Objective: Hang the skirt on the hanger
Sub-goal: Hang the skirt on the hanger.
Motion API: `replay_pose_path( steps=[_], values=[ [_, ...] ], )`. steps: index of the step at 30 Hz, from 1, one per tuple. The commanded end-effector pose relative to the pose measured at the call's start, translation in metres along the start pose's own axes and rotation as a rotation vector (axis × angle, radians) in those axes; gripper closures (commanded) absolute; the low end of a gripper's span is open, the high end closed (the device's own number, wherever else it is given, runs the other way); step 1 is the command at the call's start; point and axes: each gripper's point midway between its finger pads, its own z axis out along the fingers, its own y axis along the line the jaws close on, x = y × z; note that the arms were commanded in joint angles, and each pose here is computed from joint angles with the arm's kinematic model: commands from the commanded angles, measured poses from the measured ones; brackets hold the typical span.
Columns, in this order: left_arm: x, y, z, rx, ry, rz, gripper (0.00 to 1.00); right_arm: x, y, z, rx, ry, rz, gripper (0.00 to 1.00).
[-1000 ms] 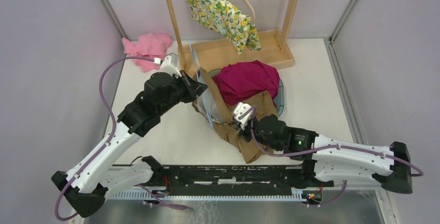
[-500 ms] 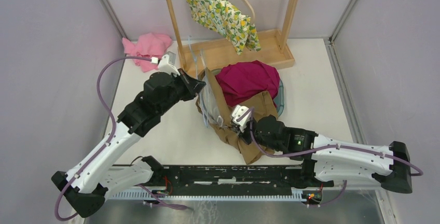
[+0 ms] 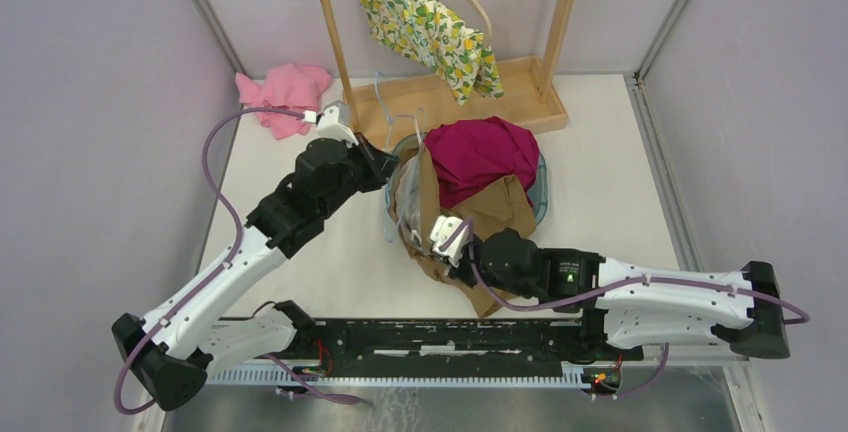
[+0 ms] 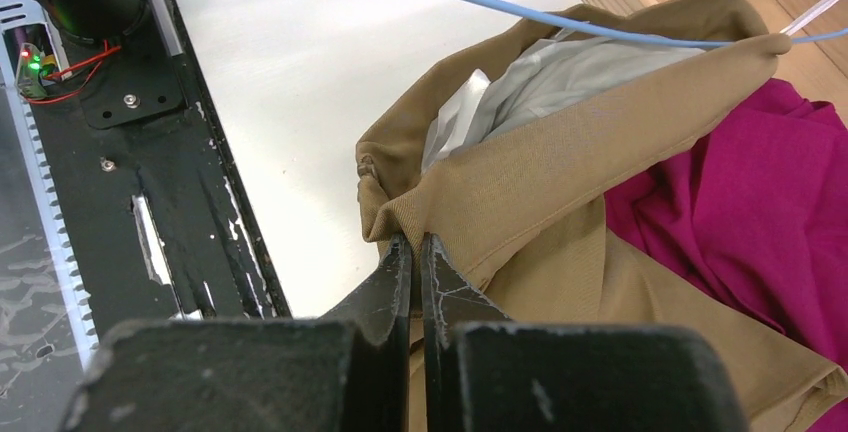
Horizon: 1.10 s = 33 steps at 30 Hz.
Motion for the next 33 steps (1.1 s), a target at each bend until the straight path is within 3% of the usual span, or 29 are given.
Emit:
replay_pose_path(
  steps=[1,33],
  values=[
    [-0.024,-0.007,0.004,0.024,-0.106,0.025,0.97,-0.035,0.004,-0.004,-0.016,-0.077,-0.007,0.98],
    [0.023,0.001,0.039,-0.003,-0.026,0.047,0.97,-0.066,0.04,0.014,-0.136,-0.1,-0.102,0.98]
  ],
)
